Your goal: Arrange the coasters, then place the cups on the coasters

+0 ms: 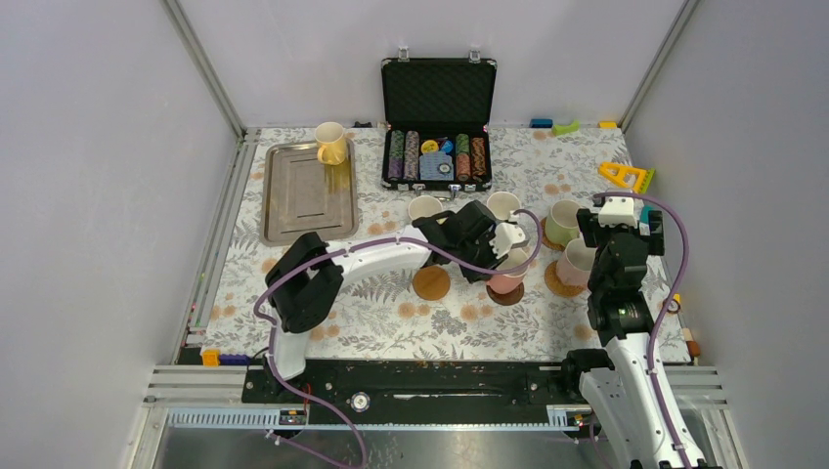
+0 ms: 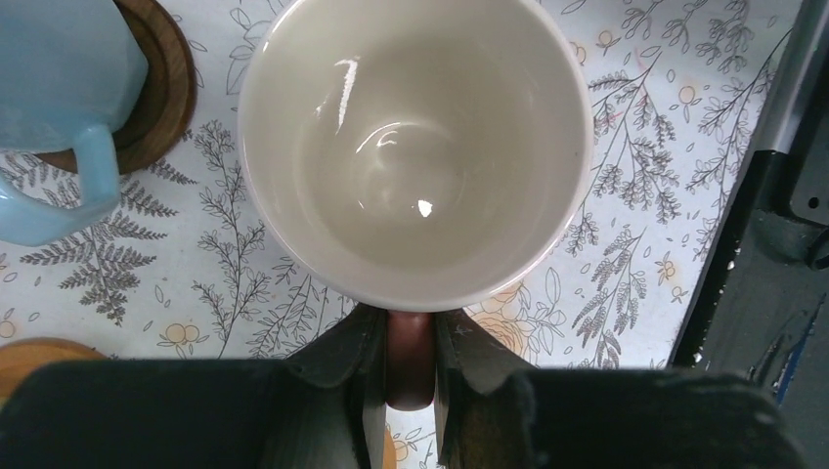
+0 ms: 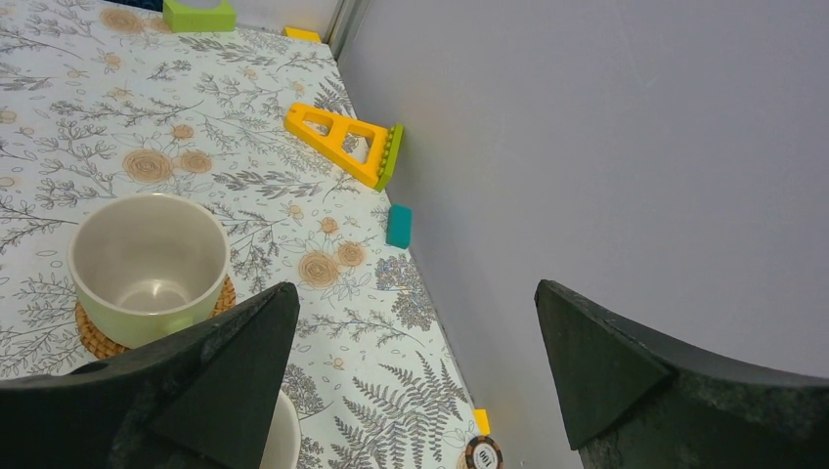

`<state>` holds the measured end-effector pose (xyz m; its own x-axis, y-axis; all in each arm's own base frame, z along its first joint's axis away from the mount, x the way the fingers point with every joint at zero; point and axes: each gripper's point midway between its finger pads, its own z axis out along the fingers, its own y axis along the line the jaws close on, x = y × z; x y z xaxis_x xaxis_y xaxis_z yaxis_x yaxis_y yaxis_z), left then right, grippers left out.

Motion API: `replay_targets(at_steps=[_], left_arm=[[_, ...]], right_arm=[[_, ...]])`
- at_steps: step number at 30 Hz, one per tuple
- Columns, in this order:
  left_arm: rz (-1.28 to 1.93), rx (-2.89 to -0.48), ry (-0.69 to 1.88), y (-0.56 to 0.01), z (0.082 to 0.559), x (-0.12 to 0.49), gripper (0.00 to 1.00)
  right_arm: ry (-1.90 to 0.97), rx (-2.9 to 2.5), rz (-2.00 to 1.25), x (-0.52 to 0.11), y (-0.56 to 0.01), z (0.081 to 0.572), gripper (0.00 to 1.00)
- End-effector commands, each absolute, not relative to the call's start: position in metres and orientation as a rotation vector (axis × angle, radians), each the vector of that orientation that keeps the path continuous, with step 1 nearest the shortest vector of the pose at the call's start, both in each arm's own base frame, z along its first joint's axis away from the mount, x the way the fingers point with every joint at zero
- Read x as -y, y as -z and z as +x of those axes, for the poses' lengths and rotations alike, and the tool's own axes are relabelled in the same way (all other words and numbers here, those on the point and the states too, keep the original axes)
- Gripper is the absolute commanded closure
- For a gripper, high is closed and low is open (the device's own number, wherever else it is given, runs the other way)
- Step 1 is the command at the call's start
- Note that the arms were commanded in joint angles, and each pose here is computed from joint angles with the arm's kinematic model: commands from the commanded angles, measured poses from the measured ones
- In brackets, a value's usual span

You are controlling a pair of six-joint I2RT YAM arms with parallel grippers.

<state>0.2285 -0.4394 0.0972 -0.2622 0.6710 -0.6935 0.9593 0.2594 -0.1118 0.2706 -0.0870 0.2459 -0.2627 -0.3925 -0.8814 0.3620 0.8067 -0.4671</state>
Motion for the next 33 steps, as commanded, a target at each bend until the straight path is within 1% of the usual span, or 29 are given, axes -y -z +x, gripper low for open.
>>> replay_targets(at_steps=[1,12,22,33], left_arm=[[1.403,-1.890,0.775,-0.122,0.240,0.463,1.00],[1.411,-1.914,0.785,-0.117,0.234,0.467,1.00],[1.404,-1.923,0.811,-0.126,0.231,0.473,1.00],[1.423,-1.947,0.799,-0.111,0.230,0.473,1.00]], right_arm=[[0.700,-1.661,-0.018,0.086,-0.253,0.272,0.01],[0.689,-1.661,-0.028,0.084,-0.252,0.273,0.01],[0.679,-1.663,-0.036,0.082,-0.251,0.273,0.01],[0.671,-1.666,-0.044,0.081,-0.250,0.274,0.02]])
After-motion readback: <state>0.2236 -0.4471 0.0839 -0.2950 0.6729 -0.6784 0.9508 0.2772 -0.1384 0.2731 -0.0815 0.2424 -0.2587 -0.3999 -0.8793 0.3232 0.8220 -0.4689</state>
